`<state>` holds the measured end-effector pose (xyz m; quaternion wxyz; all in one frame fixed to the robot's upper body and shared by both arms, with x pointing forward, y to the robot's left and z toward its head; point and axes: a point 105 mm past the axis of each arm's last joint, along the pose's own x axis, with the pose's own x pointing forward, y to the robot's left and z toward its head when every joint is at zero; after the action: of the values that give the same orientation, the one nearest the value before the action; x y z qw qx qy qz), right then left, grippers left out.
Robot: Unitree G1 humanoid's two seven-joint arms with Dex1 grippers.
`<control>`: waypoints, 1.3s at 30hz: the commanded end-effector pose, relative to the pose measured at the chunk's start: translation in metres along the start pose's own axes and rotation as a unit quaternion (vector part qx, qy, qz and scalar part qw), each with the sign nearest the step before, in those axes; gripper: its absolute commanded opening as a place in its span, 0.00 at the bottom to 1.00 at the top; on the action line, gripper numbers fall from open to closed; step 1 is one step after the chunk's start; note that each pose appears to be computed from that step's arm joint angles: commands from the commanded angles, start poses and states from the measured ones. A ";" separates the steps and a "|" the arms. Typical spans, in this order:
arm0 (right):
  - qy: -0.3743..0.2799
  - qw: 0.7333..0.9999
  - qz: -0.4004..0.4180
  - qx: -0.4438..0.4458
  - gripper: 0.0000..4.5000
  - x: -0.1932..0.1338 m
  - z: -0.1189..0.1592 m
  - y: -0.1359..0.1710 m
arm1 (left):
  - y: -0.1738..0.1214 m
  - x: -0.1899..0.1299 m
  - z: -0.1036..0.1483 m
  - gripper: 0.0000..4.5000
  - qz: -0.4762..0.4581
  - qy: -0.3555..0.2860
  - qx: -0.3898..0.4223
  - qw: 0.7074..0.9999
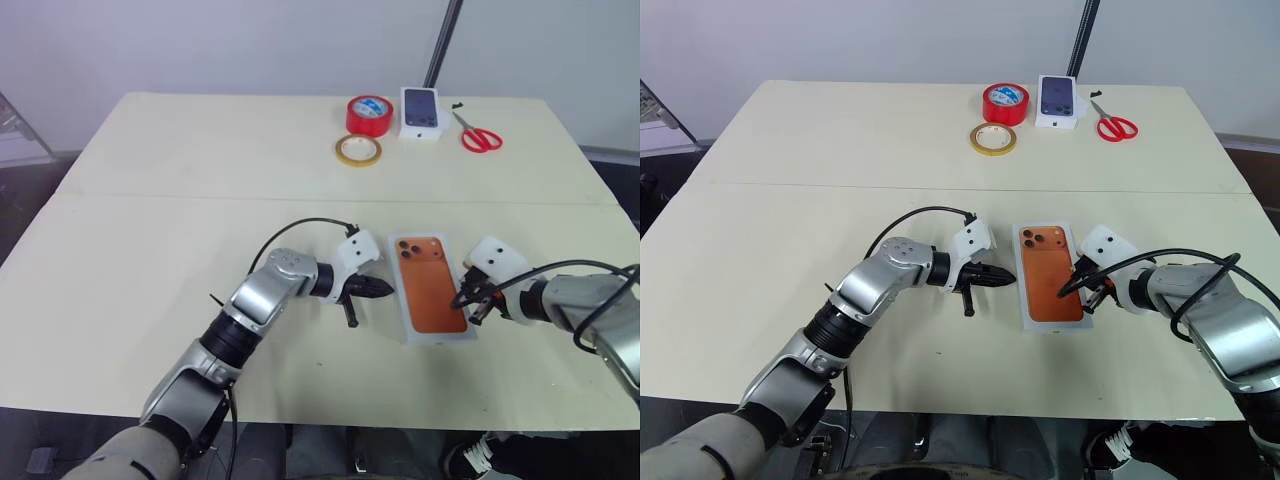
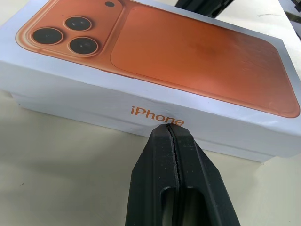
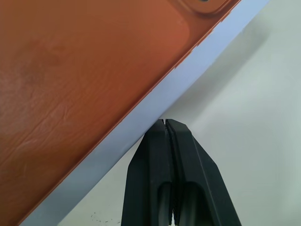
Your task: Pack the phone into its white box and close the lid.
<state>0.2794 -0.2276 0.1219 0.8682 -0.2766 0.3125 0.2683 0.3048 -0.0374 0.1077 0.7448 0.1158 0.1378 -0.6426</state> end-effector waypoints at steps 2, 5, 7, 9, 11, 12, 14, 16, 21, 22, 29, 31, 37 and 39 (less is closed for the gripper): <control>-0.020 1.000 -0.009 -0.009 0.01 -0.006 0.008 -0.003 | -0.010 0.007 0.010 0.00 -0.017 -0.015 0.016 1.000; -0.021 1.000 -0.010 -0.010 0.01 -0.007 0.009 -0.004 | -0.009 0.006 0.008 0.00 -0.016 -0.014 0.015 1.000; -0.021 1.000 -0.010 -0.010 0.01 -0.008 0.009 -0.004 | -0.009 0.006 0.007 0.00 -0.014 -0.012 0.013 1.000; -0.021 1.000 -0.011 -0.012 0.01 -0.009 0.009 -0.004 | -0.007 0.005 0.006 0.00 -0.011 -0.012 0.012 1.000; -0.019 0.999 -0.017 -0.019 0.01 -0.013 0.008 -0.008 | -0.006 0.004 0.006 0.00 -0.006 -0.013 0.010 1.000; -0.019 0.999 -0.020 -0.026 0.01 -0.017 0.008 -0.009 | -0.005 0.004 0.006 0.00 -0.004 -0.013 0.009 1.000; -0.022 0.999 -0.023 -0.039 0.01 -0.027 0.010 -0.014 | -0.004 0.002 0.006 0.00 -0.002 -0.013 0.009 1.000; -0.026 0.998 -0.025 -0.046 0.01 -0.035 0.012 -0.017 | -0.003 0.001 0.005 0.00 0.001 -0.013 0.008 1.000; -0.023 0.998 -0.019 -0.061 0.01 -0.047 0.010 -0.019 | -0.002 0.000 0.006 0.00 0.003 -0.018 0.003 1.000; -0.024 0.998 -0.020 -0.063 0.01 -0.048 0.010 -0.019 | -0.002 -0.001 0.006 0.00 0.003 -0.017 0.003 1.000; -0.067 0.992 0.060 -0.087 0.01 -0.055 0.024 0.017 | 0.016 -0.020 0.021 0.00 0.032 -0.065 -0.041 0.997; -0.066 0.992 0.072 -0.081 0.01 -0.052 0.022 0.025 | 0.020 -0.022 0.035 0.00 0.039 -0.086 -0.046 0.995; -0.045 0.994 0.082 -0.063 0.01 -0.038 0.007 0.038 | 0.025 0.006 0.045 0.00 0.055 -0.056 -0.004 0.997; -0.039 0.994 0.087 -0.057 0.01 -0.035 0.002 0.043 | 0.028 0.019 0.037 0.00 0.058 -0.025 0.000 0.998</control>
<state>0.2313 -0.2115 0.1325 0.8358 -0.2799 0.2959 0.3681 0.3349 -0.0575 0.1390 0.7843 0.0829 0.1125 -0.6044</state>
